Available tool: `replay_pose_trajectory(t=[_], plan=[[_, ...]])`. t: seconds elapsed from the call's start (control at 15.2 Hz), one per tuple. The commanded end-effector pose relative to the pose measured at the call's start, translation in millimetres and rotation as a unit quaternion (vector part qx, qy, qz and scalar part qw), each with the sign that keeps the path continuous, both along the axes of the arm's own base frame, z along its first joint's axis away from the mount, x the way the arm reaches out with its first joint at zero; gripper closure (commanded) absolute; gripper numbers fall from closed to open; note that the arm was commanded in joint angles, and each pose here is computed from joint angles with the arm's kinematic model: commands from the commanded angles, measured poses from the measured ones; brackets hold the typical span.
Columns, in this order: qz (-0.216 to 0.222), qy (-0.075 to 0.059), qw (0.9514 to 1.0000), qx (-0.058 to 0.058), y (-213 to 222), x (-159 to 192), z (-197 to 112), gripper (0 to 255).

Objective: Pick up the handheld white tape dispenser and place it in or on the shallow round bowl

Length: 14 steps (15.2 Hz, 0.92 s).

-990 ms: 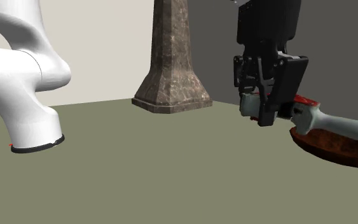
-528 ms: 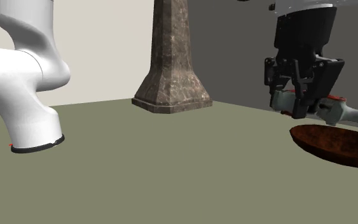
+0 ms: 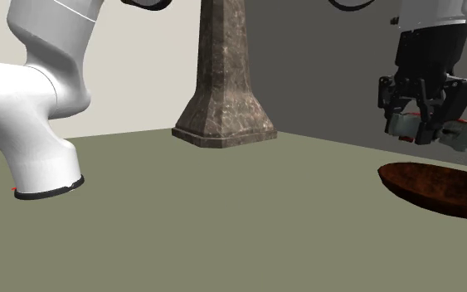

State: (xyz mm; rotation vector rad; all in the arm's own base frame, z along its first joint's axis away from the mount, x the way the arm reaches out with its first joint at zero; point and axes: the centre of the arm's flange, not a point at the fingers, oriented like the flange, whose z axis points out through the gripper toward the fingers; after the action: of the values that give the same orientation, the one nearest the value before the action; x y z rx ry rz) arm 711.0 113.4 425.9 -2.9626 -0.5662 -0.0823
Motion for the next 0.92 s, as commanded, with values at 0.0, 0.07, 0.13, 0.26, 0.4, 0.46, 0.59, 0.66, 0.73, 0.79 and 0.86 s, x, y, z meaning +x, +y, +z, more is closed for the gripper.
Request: replay_pose_trajectory(t=[0.0,0.07,0.13,0.26,0.4,0.46,0.59,0.66,0.73,0.79,0.86], plan=[[0.0,0.0,1.0,0.0,18,20,-1,255],[0.0,0.0,1.0,0.0,21,23,-1,255],[0.0,0.0,1.0,0.0,21,23,-6,255],[0.0,0.0,1.0,0.0,21,23,-17,255],[0.0,0.0,1.0,0.0,21,23,-27,255],[0.0,0.0,1.0,0.0,21,23,-32,255],[0.0,0.0,1.0,0.0,21,23,-43,255],[0.0,0.0,1.0,0.0,21,23,-48,255],[0.0,0.0,1.0,0.0,21,23,-54,255],[0.0,0.0,1.0,0.0,21,23,-59,255],[0.0,0.0,1.0,0.0,21,23,-64,255]])
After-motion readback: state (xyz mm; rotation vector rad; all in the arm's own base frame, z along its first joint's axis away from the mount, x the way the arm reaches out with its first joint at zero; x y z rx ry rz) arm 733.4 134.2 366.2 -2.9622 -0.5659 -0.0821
